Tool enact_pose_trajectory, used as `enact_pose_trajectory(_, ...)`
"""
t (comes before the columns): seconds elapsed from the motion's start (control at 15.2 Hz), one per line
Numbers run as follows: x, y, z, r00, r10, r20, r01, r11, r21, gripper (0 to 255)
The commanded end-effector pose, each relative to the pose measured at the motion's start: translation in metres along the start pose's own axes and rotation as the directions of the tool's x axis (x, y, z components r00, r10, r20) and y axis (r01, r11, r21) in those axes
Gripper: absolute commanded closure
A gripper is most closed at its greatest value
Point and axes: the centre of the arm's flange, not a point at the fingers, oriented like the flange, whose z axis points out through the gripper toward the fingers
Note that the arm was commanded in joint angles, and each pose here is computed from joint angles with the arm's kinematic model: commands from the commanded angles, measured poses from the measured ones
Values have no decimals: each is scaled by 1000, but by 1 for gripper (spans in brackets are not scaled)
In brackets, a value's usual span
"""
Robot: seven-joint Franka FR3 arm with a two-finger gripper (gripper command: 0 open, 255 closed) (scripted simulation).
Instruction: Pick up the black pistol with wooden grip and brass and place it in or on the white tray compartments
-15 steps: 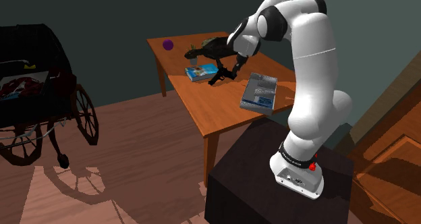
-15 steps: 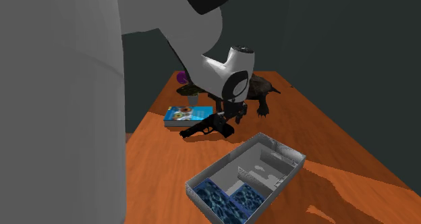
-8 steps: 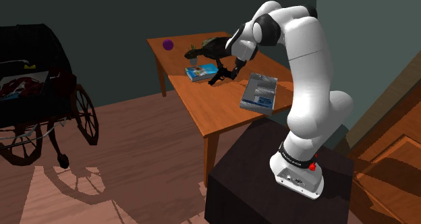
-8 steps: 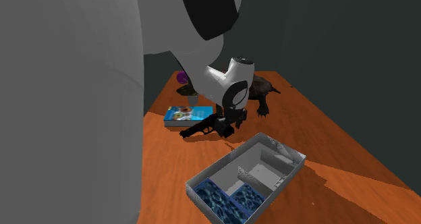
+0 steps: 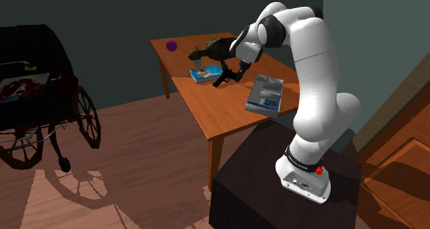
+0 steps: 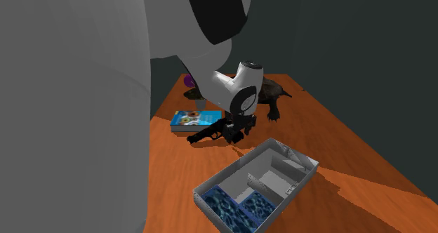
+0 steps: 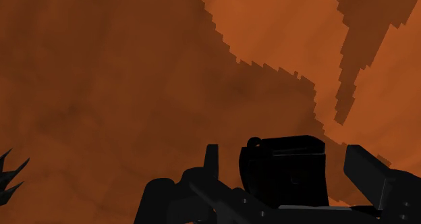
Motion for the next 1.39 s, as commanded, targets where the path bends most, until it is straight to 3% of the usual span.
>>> enact_pose_trajectory(0.0, 0, 0, 0, 1000, 0, 0, 0, 1000, 0, 255)
enact_pose_trajectory(0.59, 0, 0, 0, 1000, 0, 0, 0, 1000, 0, 255)
enact_pose_trajectory(1.32, 14, 5, -56, 1000, 0, 0, 0, 1000, 0, 255)
